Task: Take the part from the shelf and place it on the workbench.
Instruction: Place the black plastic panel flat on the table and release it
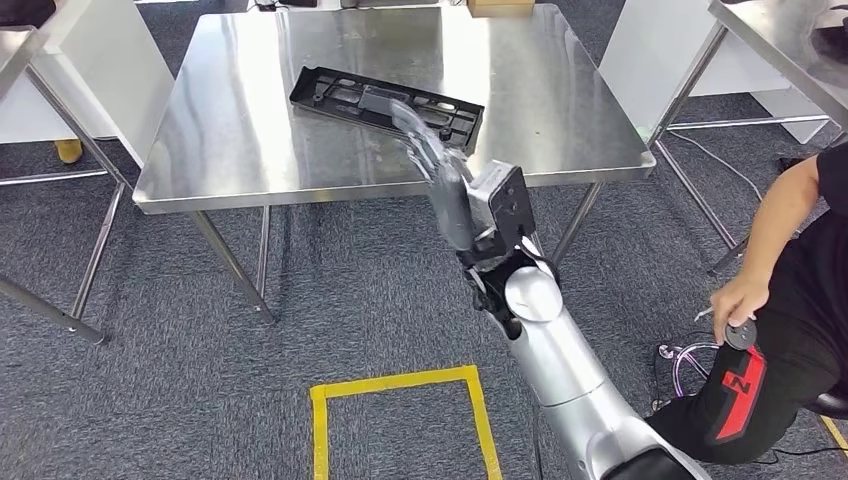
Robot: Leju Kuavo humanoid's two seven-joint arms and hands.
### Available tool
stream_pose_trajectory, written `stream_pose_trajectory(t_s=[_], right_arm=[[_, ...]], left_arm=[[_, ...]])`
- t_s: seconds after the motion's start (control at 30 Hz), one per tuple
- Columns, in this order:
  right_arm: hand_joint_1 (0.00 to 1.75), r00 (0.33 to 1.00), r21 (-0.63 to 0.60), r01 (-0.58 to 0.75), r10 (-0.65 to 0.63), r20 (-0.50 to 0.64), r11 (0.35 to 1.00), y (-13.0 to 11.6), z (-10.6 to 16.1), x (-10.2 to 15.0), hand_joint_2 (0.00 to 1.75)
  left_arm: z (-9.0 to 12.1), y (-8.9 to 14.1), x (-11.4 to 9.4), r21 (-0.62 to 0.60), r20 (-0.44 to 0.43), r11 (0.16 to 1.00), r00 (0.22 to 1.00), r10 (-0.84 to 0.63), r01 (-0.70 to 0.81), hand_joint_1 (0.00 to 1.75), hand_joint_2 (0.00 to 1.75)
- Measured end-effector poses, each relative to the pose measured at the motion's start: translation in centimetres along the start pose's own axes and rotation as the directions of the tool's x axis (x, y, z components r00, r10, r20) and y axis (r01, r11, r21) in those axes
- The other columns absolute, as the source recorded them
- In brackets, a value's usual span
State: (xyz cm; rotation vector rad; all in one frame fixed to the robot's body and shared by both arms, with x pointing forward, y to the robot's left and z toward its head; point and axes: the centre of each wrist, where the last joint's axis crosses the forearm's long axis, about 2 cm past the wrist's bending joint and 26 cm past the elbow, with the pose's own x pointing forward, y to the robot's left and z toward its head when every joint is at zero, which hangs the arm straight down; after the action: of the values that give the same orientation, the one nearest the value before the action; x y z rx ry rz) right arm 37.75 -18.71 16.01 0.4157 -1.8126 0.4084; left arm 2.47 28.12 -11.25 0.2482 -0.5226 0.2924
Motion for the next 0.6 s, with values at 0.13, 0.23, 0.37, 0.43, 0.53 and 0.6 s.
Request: stream_pose_trajectory(t_s=[0.13, 0.23, 0.37, 0.43, 0.53, 0.6], right_arm=[[0.0, 0.967, -0.181, -0.148, 0.104, -0.234, 0.972, -2.5, 5.8, -4.6, 0.0], [0.0, 0.884, -0.271, -0.265, 0.12, -0.452, 0.926, -3.1, 13.1, -9.2, 0.0], [0.0, 0.762, -0.303, -0.338, 0.07, -0.644, 0.891, -3.0, 20.2, -12.5, 0.0], [0.0, 0.679, -0.297, -0.384, 0.05, -0.732, 0.874, -2.4, 23.3, -13.7, 0.0], [0.0, 0.562, -0.28, -0.405, -0.004, -0.827, 0.871, -1.1, 28.0, -15.2, 0.0], [0.0, 0.473, -0.271, -0.384, -0.065, -0.879, 0.883, -0.2, 30.9, -15.9, 0.0]], left_arm=[[0.0, 0.3, -0.2, -0.017, 0.007, 1.0, 1.0, -0.008, 0.008, 0.0, 0.0], [0.1, 0.9, -0.4, -0.027, 0.008, 0.999, 1.0, -0.027, 0.028, 0.0, 0.0], [0.1, 1.6, -0.7, -0.033, -0.001, 0.998, 0.998, -0.055, 0.055, 0.0, 0.0], [0.0, 1.9, -0.7, -0.037, 0.003, 0.997, 0.997, -0.072, 0.072, 0.0, 0.0], [-0.2, 2.5, -0.6, -0.045, 0.015, 0.994, 0.995, -0.099, 0.1, 0.0, 0.0], [-0.4, 3.0, -0.4, -0.051, 0.03, 0.991, 0.992, -0.119, 0.121, 0.0, 0.0]])
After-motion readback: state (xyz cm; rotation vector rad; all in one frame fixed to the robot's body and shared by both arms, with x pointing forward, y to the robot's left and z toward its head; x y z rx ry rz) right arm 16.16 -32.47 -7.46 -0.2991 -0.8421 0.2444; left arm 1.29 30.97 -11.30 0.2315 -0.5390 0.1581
